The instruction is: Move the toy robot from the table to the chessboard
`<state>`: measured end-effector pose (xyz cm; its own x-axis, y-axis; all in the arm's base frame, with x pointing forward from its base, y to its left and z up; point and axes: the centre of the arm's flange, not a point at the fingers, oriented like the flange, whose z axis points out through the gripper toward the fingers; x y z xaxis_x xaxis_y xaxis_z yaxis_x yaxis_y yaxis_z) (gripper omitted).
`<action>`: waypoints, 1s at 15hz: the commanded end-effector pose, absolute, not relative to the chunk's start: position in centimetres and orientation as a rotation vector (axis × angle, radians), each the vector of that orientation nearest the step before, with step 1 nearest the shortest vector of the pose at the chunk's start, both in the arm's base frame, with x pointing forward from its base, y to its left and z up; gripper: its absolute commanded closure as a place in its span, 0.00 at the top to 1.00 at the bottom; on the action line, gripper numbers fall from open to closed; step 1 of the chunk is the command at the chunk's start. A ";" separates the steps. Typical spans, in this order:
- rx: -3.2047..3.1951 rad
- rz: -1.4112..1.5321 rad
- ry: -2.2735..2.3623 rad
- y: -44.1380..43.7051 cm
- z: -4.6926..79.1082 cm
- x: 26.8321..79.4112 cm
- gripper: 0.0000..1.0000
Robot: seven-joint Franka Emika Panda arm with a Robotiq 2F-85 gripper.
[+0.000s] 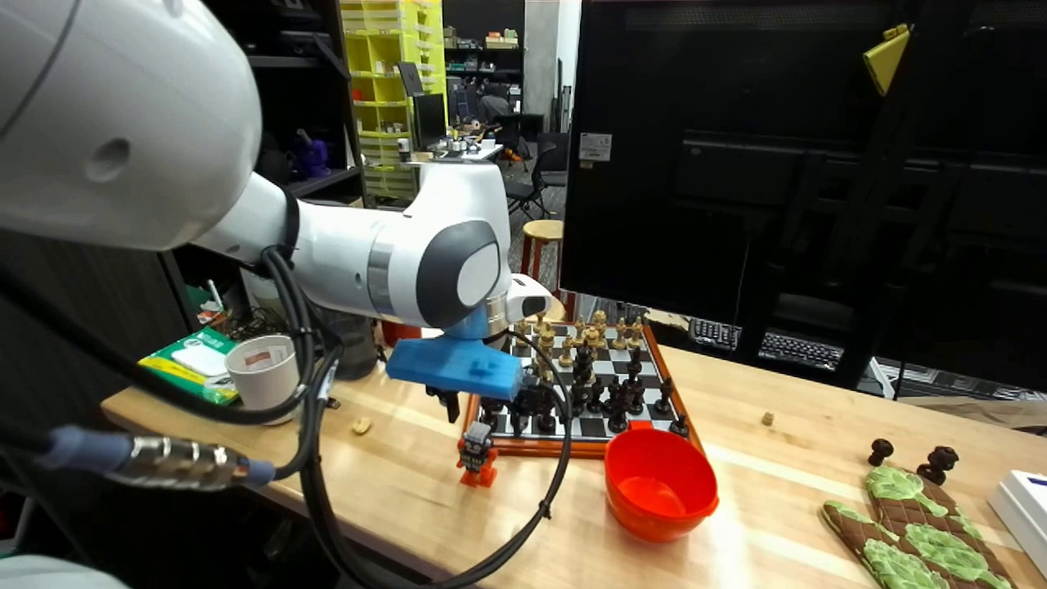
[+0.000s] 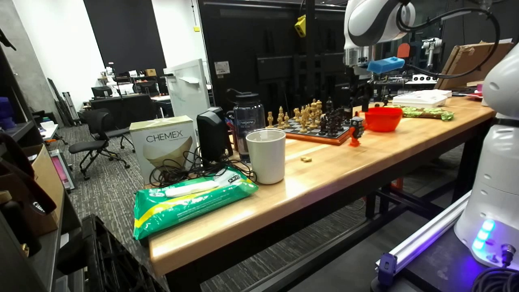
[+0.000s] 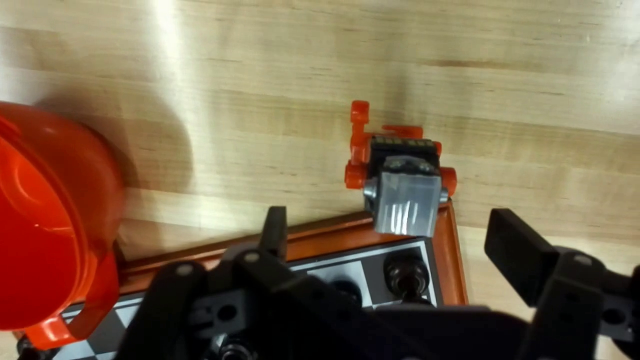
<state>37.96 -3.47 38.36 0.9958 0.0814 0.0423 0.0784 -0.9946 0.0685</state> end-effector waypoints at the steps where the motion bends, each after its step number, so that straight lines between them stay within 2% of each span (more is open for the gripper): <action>1: 3.140 0.114 0.152 -3.8 37.5 36.2 1.00; 8: 3.165 0.111 0.172 -3.9 35.7 35.1 0.99; 9: 3.164 0.113 0.171 -3.8 35.7 35.0 0.74; 11: 3.160 0.120 0.179 -3.8 35.7 35.0 0.71; 15: 3.155 0.143 0.193 -3.7 35.8 35.2 0.41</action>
<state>36.23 -3.82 35.71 0.9930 0.1031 0.0578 0.1037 -0.9946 -0.0082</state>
